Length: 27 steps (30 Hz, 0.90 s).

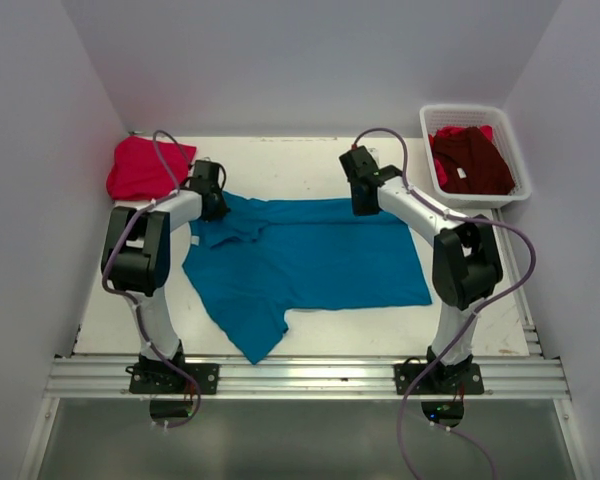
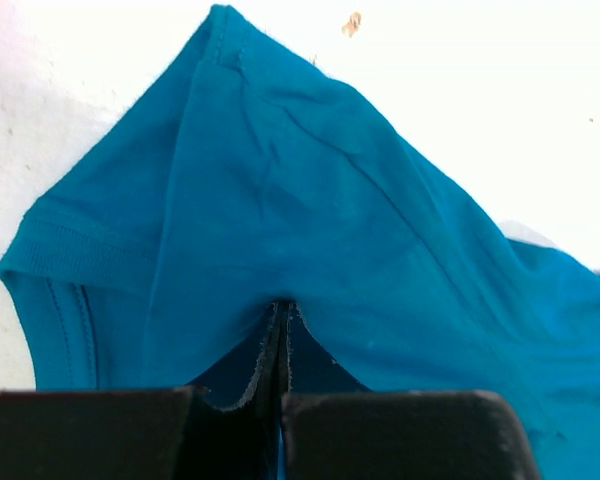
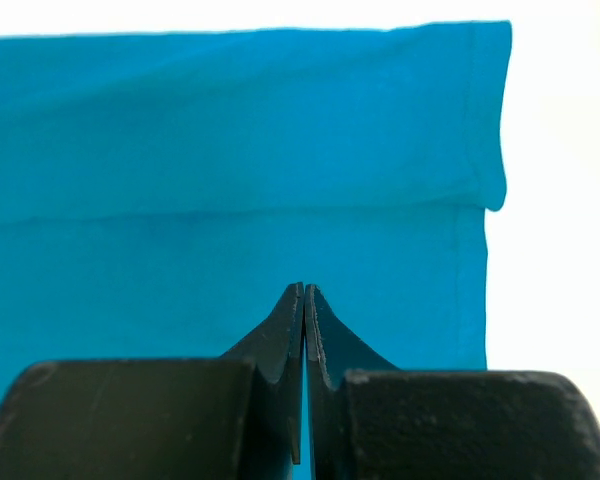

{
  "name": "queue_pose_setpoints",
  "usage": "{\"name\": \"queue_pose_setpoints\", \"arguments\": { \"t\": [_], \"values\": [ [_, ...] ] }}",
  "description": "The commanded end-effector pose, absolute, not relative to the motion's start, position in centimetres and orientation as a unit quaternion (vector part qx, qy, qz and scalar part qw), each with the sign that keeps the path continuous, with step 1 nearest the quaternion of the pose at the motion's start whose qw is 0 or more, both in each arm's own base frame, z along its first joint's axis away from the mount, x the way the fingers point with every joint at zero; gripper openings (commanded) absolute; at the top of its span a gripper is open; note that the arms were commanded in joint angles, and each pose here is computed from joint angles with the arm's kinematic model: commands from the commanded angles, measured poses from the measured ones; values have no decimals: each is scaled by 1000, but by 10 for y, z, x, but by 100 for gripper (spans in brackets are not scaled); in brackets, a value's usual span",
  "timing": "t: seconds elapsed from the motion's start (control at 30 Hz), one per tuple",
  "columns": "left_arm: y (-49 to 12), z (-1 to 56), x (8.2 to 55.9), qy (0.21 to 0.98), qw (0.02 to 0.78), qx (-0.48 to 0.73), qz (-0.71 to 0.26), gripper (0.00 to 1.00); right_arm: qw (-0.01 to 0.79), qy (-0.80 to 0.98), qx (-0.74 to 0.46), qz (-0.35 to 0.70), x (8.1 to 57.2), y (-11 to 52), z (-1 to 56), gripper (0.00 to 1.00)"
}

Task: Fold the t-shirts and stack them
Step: Fold the tshirt

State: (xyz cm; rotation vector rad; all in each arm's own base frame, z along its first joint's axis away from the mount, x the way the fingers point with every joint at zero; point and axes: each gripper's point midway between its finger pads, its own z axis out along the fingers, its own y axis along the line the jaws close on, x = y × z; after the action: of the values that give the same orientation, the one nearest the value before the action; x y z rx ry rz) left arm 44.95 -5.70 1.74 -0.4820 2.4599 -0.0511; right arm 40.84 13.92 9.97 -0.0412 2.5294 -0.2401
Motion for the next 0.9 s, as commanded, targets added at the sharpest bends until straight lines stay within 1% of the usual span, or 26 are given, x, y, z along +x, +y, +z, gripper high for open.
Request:
{"name": "queue_pose_setpoints", "arguments": {
  "t": [0.0,0.1,0.3,0.6,0.87],
  "values": [
    [-32,-8,443,945,273,-180,22,0,303,947,28,-104,437,123,102,0],
    [-26,-6,454,945,274,-179,21,0,283,951,49,-112,448,109,84,0],
    [-16,-7,466,944,275,-180,13,0,282,950,61,-117,465,98,78,0],
    [-12,-19,460,947,268,-176,8,0,263,956,60,-119,468,95,55,0],
    [-11,-17,458,946,269,-178,5,0,236,964,66,-107,464,99,26,0]
  ]
}}
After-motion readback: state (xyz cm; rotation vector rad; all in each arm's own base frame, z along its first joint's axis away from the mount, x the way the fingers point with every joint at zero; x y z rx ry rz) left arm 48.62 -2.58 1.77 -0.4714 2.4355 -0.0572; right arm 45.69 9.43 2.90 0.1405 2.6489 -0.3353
